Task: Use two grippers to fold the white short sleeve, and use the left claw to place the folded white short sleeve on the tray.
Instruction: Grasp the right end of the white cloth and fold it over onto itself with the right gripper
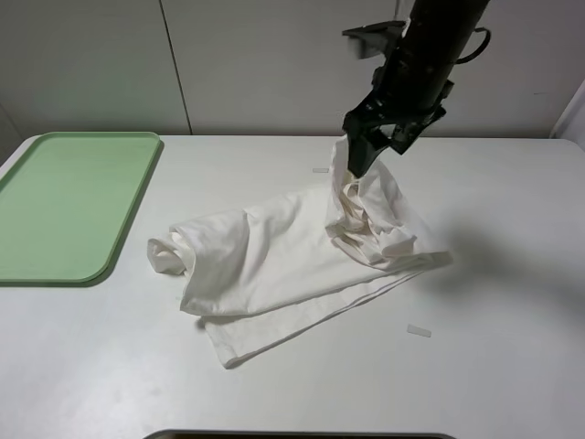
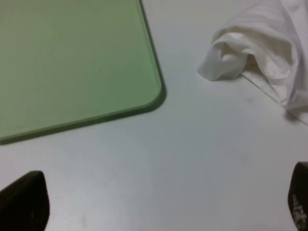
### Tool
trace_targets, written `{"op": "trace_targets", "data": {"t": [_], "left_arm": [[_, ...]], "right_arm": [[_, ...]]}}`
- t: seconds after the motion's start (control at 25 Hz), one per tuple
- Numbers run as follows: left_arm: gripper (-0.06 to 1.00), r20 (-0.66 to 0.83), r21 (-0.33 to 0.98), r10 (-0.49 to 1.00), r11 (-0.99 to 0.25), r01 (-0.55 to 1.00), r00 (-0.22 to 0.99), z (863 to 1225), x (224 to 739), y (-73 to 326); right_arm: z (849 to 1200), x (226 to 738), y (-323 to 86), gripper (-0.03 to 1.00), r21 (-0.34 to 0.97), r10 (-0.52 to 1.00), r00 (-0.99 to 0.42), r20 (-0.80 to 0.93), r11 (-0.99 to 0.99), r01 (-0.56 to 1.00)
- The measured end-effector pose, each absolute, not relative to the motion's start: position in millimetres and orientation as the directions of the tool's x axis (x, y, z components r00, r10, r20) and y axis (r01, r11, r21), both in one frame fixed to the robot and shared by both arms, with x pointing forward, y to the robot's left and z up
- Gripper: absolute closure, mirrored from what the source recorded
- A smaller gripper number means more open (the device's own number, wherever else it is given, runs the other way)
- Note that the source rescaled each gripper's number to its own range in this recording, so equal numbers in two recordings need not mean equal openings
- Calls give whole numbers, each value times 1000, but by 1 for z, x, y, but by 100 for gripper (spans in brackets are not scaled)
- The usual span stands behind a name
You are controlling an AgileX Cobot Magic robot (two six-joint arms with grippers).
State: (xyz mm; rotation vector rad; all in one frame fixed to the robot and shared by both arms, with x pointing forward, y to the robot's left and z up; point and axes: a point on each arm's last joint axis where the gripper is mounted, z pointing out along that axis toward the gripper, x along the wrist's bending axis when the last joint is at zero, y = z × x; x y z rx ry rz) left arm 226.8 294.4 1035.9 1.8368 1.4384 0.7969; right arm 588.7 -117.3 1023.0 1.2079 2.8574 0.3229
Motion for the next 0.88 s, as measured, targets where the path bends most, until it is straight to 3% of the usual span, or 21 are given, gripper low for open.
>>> {"op": "trace_targets", "data": {"t": [0.16, 0.28, 0.52, 0.68, 0.88], "left_arm": [[-6, 63, 802, 976, -174, 571, 208, 1036, 227, 294], [-6, 63, 802, 976, -174, 571, 208, 1036, 227, 294], [-6, 63, 802, 976, -174, 571, 208, 1036, 227, 294], [-6, 63, 802, 976, -174, 571, 208, 1036, 227, 294], [-6, 63, 802, 976, -174, 571, 208, 1036, 227, 294]], "right_arm": [[1033, 597, -142, 13, 206, 789, -612, 53, 592, 779], [1014, 622, -167, 13, 240, 846, -532, 28, 511, 825], [991, 632, -156, 13, 257, 844, -534, 40, 508, 822], [978, 613, -88, 13, 317, 766, -628, 138, 567, 760], [954, 598, -46, 13, 338, 672, -716, 189, 640, 690]]}}
